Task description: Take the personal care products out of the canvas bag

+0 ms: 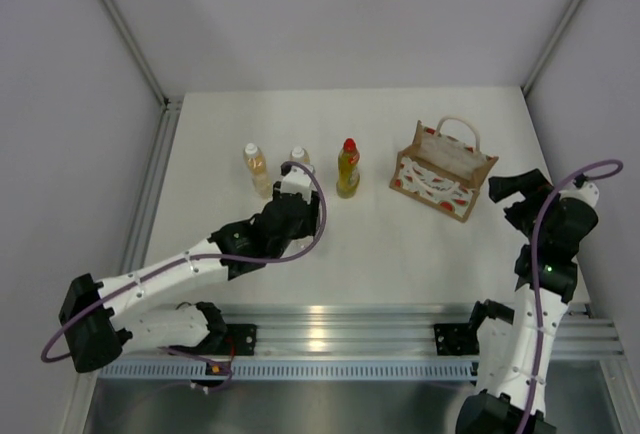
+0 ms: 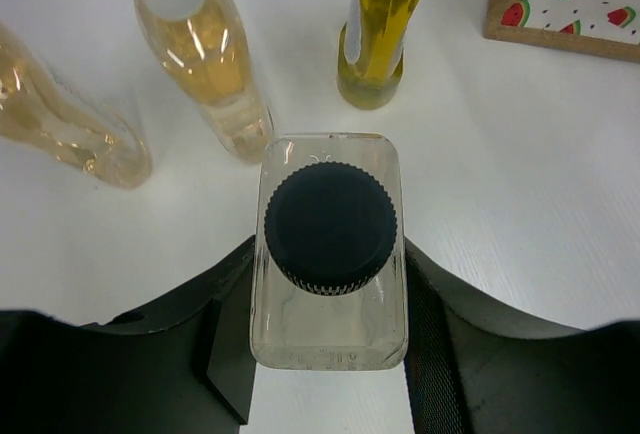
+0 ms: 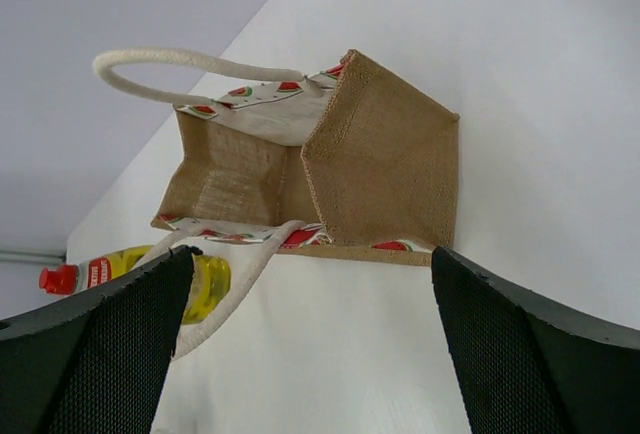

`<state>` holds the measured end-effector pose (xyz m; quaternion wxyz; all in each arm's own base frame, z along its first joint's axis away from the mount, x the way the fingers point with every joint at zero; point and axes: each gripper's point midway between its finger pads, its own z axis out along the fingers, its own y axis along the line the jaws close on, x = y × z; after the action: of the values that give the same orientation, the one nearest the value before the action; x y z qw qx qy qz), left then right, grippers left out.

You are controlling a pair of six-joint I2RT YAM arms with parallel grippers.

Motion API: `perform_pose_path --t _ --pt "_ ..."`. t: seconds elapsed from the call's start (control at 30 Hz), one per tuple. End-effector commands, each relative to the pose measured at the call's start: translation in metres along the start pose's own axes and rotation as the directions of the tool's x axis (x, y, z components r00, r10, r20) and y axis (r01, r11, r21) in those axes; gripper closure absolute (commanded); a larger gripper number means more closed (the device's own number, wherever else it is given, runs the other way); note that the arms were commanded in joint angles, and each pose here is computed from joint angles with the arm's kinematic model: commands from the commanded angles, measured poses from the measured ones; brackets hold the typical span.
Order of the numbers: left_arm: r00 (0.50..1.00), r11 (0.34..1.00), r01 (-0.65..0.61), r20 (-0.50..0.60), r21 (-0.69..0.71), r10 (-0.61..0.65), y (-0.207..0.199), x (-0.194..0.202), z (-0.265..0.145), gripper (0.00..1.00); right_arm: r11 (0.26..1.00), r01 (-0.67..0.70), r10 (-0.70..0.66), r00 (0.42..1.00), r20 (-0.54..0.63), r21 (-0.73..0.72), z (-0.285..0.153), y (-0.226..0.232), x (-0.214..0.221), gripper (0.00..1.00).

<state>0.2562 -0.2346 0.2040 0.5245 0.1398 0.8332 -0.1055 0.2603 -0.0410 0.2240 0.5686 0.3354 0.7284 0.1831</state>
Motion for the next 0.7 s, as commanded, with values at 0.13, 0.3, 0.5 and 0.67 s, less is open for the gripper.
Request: perform_pose_path --t 0.13,0.3,0.5,0.67 --pt "0.882 0.939 0.342 0.328 0.045 -0.337 0.008 -0.046 -0.004 1.00 0.988 0.095 -0.095 0.995 0.006 -0.124 -0.017 0.036 -0.012 0.00" --pt "0.879 0.940 0.335 0.339 0.062 -0.336 0.005 -0.035 0.002 1.00 0.958 0.173 -0.179 0.984 -0.005 -0.229 -0.027 0.064 -0.006 0.00" --pt "0.915 0.959 0.283 0.293 0.026 -0.278 -0.004 -0.018 0.018 1.00 0.887 0.250 -0.280 0.960 -0.023 -0.389 -0.048 0.104 0.006 0.01" --pt "0.937 0.970 0.240 0.274 -0.046 -0.219 -0.005 -0.010 0.025 1.00 0.857 0.284 -0.319 0.948 -0.010 -0.431 -0.067 0.118 0.005 0.01"
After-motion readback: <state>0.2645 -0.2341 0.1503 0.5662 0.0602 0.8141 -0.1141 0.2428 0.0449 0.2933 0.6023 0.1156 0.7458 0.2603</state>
